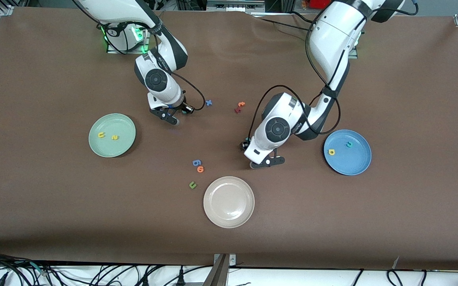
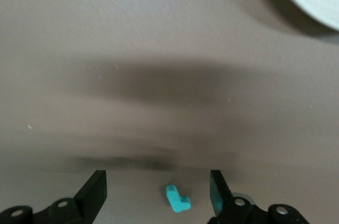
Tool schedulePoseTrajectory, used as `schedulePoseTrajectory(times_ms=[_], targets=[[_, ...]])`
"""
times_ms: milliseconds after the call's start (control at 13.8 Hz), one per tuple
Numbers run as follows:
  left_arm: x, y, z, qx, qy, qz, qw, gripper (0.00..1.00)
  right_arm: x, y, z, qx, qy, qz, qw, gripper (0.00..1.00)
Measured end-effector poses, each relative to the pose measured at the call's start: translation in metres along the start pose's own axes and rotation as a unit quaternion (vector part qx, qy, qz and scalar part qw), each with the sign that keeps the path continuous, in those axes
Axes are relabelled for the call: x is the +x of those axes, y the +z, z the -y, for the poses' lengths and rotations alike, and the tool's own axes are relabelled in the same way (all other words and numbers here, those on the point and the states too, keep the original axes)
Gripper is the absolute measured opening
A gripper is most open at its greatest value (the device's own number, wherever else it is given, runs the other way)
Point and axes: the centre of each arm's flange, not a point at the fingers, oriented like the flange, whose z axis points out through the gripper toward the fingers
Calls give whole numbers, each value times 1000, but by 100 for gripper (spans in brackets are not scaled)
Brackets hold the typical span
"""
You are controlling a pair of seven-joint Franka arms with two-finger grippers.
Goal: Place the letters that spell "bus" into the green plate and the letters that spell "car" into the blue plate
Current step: 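Drop the teal d on the green plate while the left gripper carries teal L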
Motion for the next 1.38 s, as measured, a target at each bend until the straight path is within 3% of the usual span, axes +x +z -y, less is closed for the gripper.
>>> schedulePoseTrajectory(times_ms=[73,363,798,1088,1379], targets=[[-6,4,-5,2,-1,2,1000,80,0,0,0,0,0,0,1000,38],[-20,14,-16,8,2,5,1000,72,0,0,0,-1,0,1,1000,38],[-18,15,-15,9,0,5,1000,58,9,-41,4,-34,3,15,999,38],[-22,19,-18,11,1,6,1000,51,66,-96,-10,-59,-7,28,998,38],[-34,25,-27,16,0,9,1000,48,130,-122,-48,-58,-45,31,997,38]])
